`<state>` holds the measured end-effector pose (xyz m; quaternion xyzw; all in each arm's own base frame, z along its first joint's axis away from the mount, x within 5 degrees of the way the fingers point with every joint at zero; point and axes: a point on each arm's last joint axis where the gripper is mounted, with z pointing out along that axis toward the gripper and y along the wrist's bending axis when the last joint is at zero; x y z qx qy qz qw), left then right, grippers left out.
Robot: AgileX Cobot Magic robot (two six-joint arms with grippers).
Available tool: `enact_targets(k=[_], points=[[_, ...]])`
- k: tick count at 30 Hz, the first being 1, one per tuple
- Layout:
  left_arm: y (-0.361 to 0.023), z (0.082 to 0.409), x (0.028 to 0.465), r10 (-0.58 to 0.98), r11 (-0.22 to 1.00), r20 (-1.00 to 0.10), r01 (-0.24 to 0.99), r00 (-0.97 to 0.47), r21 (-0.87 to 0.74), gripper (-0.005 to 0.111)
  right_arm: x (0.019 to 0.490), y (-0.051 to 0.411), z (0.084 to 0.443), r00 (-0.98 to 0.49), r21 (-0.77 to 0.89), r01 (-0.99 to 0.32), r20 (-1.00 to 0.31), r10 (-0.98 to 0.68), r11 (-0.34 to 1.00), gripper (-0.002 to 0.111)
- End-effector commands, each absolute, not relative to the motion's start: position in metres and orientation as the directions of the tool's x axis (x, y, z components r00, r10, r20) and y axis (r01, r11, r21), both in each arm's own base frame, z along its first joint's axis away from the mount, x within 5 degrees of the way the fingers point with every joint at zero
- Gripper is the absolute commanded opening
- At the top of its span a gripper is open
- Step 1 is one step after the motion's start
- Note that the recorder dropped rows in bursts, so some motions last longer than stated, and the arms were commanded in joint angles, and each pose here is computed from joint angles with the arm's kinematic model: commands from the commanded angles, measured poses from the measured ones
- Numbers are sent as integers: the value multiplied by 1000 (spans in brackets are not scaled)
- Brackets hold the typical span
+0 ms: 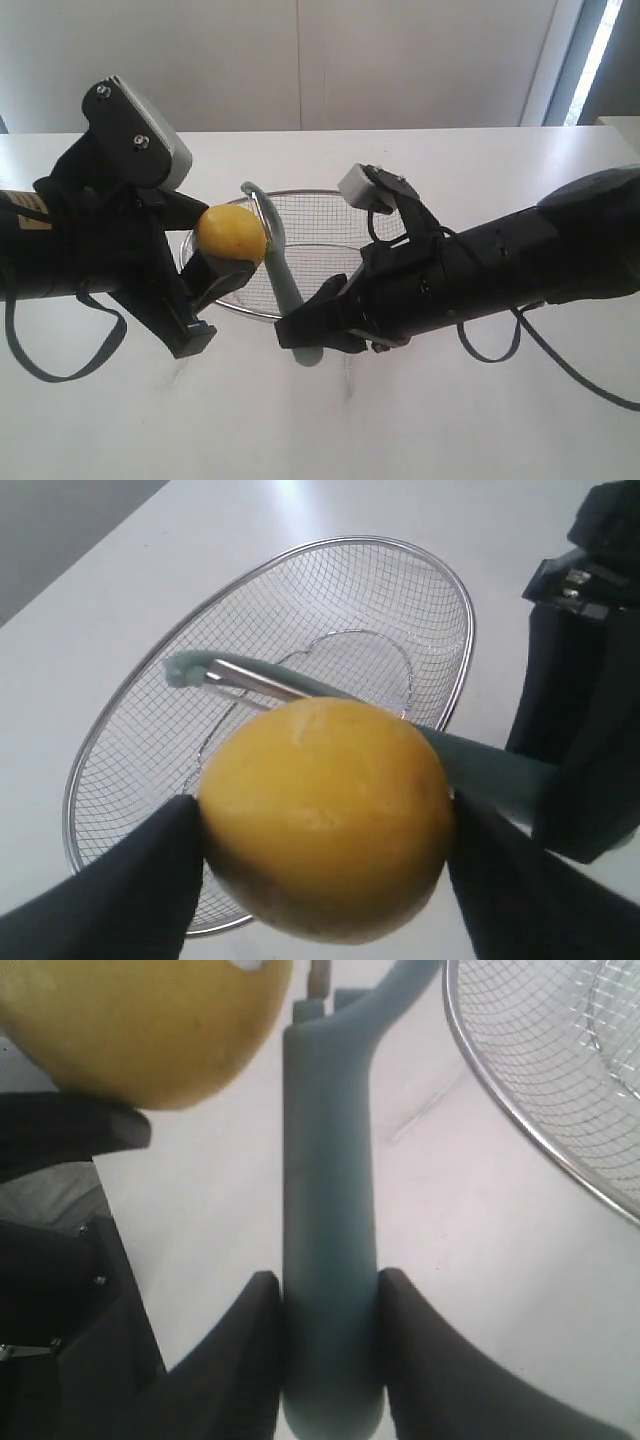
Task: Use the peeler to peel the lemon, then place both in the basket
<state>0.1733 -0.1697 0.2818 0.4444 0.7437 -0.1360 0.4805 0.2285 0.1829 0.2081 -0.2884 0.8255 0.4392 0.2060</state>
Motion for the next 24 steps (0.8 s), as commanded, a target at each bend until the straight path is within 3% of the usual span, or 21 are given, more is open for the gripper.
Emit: enact_targets(k=[1,19,24], points=[[-169,283,172,518,573,-843,790,-146,216,0,225,180,224,-709,566,-694,-644,-288,445,0],[-169,283,172,518,573,-843,790,-146,216,0,196,153,293,-488,303,-803,-829,-273,513,0],[-169,283,172,518,573,-843,790,-146,216,0,199,134,304,-386,104,-740,-874,-294,664,0]])
